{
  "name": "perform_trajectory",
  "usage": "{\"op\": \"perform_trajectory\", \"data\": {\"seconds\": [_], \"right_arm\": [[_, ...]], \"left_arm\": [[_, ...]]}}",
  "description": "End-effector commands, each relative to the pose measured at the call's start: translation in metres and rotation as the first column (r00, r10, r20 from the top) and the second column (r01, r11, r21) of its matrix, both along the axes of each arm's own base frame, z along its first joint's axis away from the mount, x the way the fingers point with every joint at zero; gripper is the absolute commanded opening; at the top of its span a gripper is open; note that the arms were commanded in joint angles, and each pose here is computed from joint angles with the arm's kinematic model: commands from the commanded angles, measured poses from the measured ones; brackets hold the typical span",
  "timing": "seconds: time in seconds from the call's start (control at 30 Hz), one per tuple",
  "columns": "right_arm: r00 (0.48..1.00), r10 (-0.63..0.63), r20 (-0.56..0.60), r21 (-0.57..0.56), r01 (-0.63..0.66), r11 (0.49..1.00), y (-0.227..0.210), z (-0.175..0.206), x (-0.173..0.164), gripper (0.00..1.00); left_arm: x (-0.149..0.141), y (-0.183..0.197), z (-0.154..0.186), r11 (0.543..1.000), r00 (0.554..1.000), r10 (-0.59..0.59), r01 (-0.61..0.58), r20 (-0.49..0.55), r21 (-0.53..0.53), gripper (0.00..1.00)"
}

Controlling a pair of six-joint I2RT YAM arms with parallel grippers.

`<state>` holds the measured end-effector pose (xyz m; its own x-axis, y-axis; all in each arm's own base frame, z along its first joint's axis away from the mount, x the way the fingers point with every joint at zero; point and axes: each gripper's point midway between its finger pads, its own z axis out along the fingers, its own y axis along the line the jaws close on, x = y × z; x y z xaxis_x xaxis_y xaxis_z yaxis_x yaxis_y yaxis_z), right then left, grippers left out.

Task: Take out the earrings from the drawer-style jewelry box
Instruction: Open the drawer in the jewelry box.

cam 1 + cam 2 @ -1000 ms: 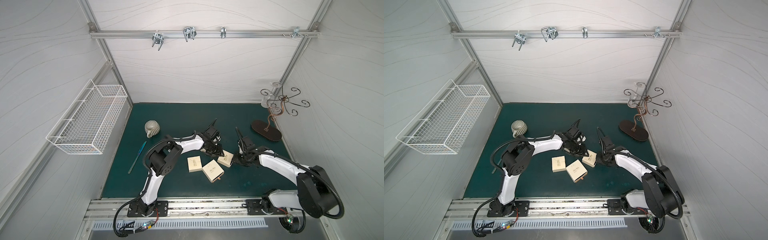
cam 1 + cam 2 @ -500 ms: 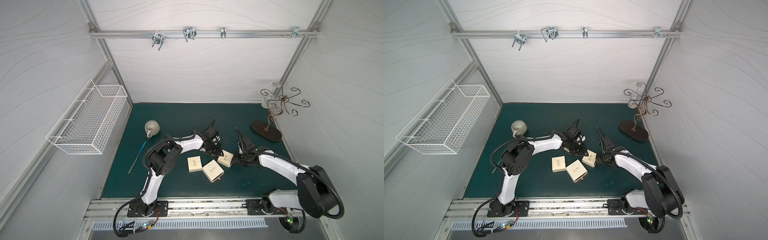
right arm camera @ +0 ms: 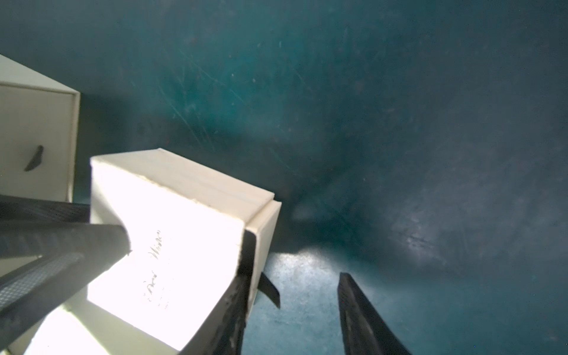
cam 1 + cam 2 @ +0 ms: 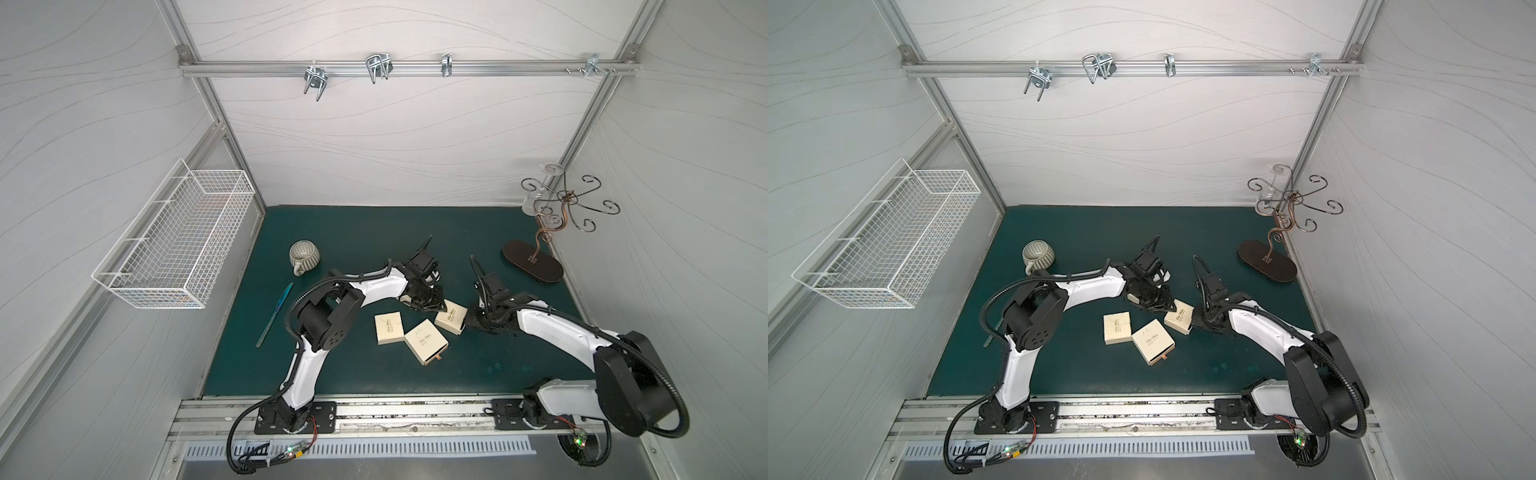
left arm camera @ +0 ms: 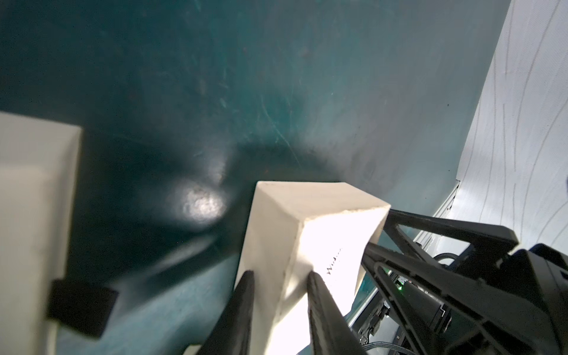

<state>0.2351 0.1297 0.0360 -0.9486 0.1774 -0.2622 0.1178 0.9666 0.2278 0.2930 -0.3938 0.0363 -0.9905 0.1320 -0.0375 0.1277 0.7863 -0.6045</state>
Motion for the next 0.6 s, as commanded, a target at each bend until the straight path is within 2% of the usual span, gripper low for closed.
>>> {"op": "perform_trajectory", "data": {"seconds": [0.0, 0.57], "right_arm": [[0.991, -0.090, -0.100, -0.150, 0.074, 0.986, -0.041, -0.017, -0.029, 0.51], [0.976, -0.204, -0.079, -0.178, 0.187, 0.966, -0.065, -0.012, -0.032, 0.51]], "left_arm": [[-0.002, 0.051, -0.062, 0.959, 0.993, 0.103, -0.085, -0.055, 0.270, 0.30], [0.000, 0.053, -0.062, 0.954, 0.993, 0.107, -0.090, -0.047, 0.287, 0.30]]}}
